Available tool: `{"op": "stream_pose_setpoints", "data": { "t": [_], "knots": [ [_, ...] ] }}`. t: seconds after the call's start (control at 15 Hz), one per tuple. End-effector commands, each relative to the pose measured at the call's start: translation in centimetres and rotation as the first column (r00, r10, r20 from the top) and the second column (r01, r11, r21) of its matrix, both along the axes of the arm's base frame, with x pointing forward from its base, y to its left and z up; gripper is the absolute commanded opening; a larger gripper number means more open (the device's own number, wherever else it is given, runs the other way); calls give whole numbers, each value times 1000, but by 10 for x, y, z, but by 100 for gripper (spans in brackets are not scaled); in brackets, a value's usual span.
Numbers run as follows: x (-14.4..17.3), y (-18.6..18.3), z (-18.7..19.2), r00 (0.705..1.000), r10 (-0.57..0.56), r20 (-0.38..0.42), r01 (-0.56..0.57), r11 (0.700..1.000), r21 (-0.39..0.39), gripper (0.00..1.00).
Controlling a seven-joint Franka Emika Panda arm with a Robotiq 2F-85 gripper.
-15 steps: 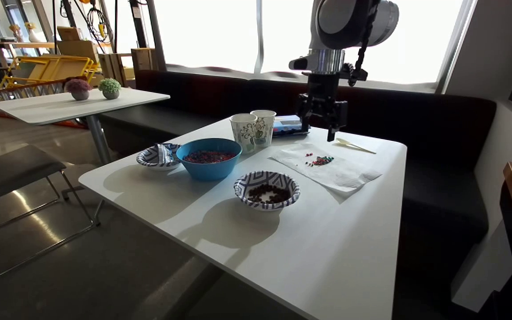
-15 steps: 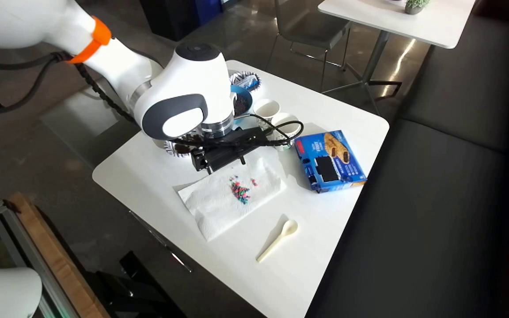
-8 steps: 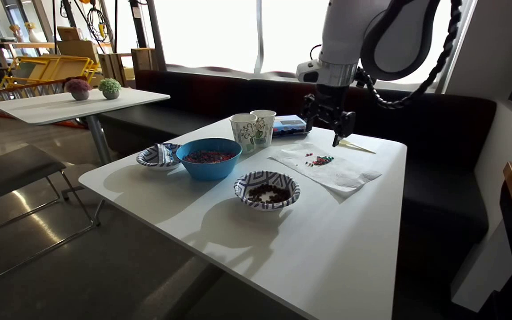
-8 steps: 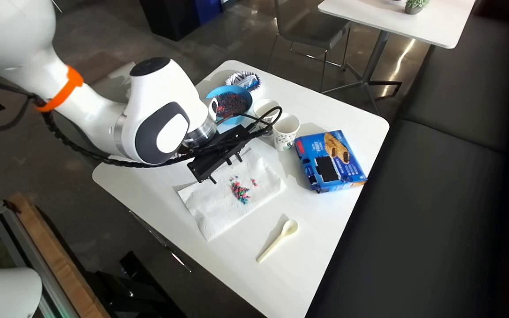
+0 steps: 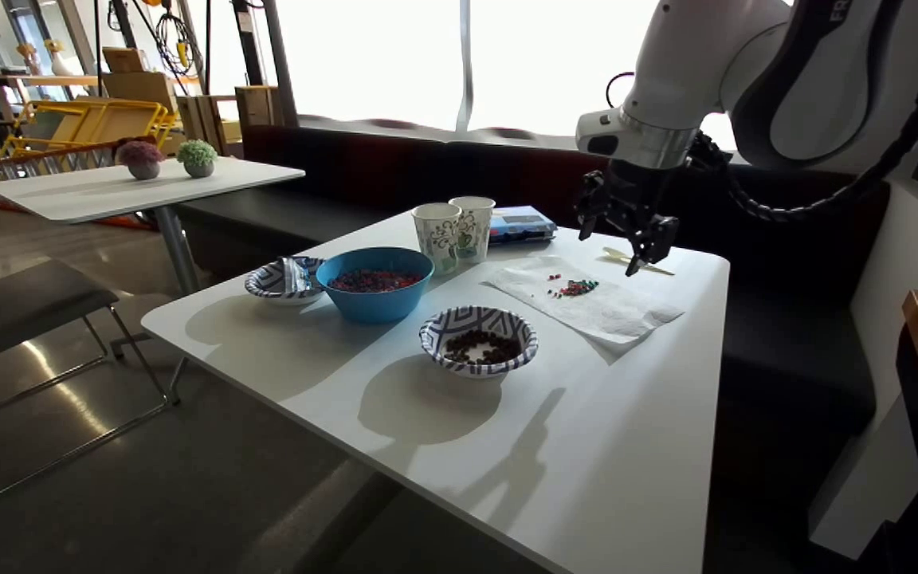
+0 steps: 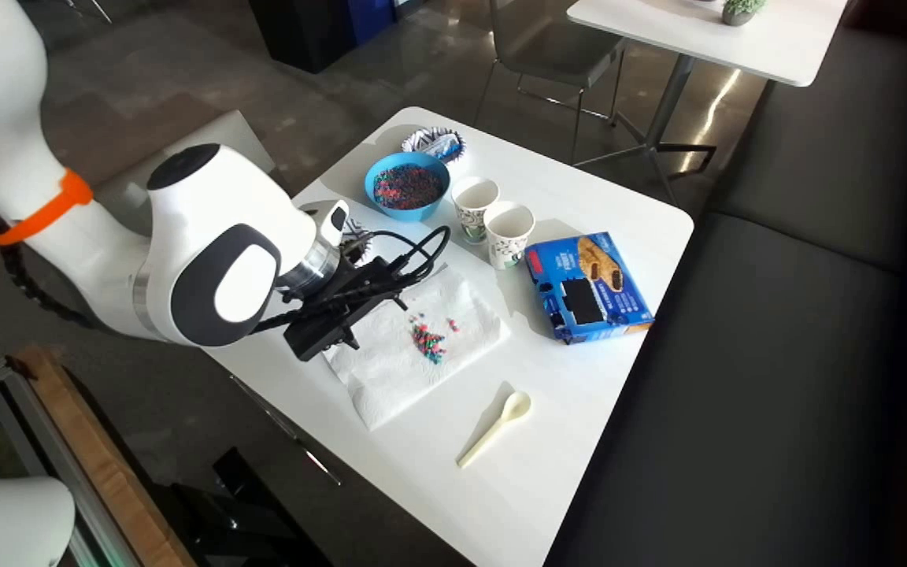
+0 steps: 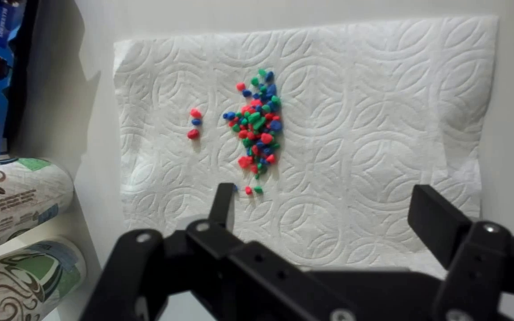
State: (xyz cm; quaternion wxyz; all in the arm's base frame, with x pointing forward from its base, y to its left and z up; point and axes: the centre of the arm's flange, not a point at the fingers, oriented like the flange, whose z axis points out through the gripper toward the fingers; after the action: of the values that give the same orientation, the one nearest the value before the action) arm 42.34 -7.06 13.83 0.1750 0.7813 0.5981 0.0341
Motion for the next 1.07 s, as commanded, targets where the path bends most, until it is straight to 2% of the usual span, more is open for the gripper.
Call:
{"op": "stream_pose_setpoints", "data": {
  "t": [0.0, 0.4, 1.0],
  "knots": [
    [-40, 4, -38, 1000, -14, 28, 12, 999, 50, 100],
    [-76, -6, -75, 999, -53, 10, 52, 994, 91, 100],
    [-67, -13, -86, 997, -18, 77, 11, 996, 90, 100]
  ]
}}
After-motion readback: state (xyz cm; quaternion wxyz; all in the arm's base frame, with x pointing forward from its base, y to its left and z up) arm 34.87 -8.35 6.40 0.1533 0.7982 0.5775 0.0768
